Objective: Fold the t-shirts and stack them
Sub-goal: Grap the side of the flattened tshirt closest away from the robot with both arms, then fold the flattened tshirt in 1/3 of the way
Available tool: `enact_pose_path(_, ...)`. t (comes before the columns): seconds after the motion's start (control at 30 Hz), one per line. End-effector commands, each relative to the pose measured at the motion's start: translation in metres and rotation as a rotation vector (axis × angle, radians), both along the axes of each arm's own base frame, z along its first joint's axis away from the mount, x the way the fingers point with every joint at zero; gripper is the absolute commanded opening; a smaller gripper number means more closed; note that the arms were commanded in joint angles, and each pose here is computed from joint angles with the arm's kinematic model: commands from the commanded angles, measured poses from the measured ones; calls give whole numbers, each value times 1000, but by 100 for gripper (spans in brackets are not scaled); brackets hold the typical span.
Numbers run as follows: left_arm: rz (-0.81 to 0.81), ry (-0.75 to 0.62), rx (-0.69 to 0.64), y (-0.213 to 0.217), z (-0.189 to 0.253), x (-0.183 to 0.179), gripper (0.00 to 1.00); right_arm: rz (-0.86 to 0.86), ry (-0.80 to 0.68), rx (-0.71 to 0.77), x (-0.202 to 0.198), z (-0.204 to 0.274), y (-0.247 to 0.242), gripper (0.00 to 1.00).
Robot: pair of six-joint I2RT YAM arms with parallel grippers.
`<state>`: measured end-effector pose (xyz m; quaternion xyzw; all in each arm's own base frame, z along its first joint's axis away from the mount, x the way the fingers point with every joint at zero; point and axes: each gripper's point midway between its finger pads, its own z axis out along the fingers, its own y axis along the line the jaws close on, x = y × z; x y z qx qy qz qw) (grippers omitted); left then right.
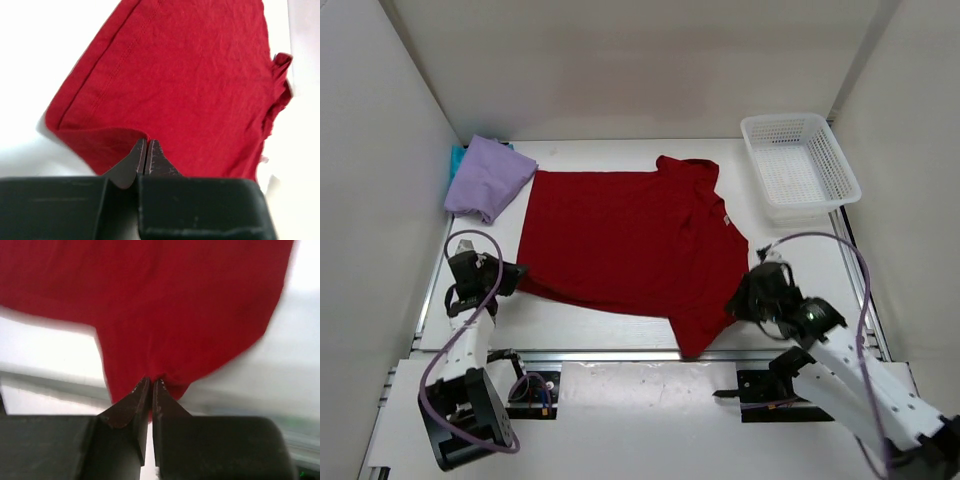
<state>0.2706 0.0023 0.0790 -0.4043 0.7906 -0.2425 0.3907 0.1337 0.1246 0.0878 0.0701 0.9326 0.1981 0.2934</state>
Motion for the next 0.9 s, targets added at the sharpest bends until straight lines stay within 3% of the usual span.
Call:
enact_pose_path(0.0, 37, -105, -101, 3, 24, 26, 0, -131, -207, 18, 96, 51, -20, 0)
enact_pose_path(0.03, 43, -108, -126, 3, 27, 32, 0, -28, -221, 148, 106, 58, 0, 0)
enact_pose_path(0.07, 63, -120, -107, 8, 31, 40, 0, -58, -246, 210, 126, 63, -14, 0)
enact_pose_path(0.2, 96, -107, -118, 15, 33, 59, 0, -138, -239, 120, 176, 57, -44, 0)
enact_pose_path(0.47, 131, -47, -101, 32, 18, 90, 0, -109, -290, 96, 255, 77, -39, 0)
enact_pose_path(0.87, 115, 35, -100, 36, -10, 134, 2, -54, -171, 9, 332, 46, -36, 0)
